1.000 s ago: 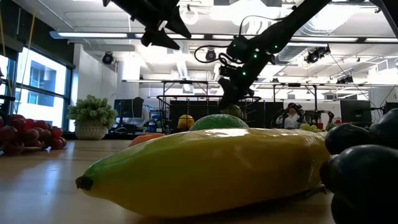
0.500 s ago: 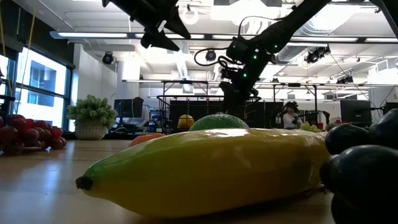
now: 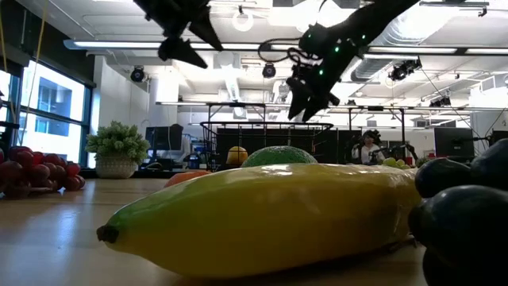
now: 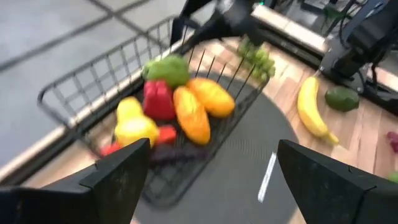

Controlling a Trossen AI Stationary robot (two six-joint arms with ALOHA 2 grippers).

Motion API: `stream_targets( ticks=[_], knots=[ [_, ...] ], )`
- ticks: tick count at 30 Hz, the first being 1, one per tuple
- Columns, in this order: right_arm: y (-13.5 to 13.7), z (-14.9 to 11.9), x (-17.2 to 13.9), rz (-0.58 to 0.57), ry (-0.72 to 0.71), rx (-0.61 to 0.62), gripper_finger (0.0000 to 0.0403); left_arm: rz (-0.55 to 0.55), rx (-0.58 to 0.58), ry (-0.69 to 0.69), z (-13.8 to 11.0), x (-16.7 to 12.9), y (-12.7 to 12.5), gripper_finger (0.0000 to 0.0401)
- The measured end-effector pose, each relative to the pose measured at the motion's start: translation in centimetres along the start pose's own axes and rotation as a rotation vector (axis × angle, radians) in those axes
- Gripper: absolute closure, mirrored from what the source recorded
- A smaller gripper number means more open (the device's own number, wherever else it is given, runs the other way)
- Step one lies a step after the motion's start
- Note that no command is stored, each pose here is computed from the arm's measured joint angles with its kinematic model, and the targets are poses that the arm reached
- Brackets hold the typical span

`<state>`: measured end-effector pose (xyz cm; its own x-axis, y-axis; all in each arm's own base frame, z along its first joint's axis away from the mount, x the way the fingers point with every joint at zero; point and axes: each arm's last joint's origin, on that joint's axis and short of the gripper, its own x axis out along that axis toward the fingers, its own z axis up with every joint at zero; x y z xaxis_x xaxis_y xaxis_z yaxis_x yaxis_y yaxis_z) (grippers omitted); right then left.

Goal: Build produce basket
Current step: Put the mango into the wire basket

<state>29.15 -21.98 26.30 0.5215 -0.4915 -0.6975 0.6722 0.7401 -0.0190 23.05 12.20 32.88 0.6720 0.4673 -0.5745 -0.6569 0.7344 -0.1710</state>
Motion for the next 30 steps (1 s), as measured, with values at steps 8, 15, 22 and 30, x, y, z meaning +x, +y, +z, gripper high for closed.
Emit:
stream_targets(
  ticks=[8,15,22,30],
  knots=[
    [2.0,0.2,-3.6,0.082,-0.009,0.035,0.0112,0.004,-0.051,0.133,-1.7,-2.1,-0.5,0.0061],
    [4.1,-0.6,-5.8,0.126,0.051,0.089,0.0112,0.009,-0.057,0.272,-3.5,-2.8,-1.5,0.0061],
    [6.8,-2.1,-6.8,0.154,0.165,0.199,0.0112,-0.012,-0.013,0.38,-5.1,-3.6,-3.1,0.0061],
    [10.7,-3.5,-8.1,0.21,0.231,0.306,0.0112,-0.013,0.064,0.538,-7.9,-4.8,-4.8,0.0061]
  ],
)
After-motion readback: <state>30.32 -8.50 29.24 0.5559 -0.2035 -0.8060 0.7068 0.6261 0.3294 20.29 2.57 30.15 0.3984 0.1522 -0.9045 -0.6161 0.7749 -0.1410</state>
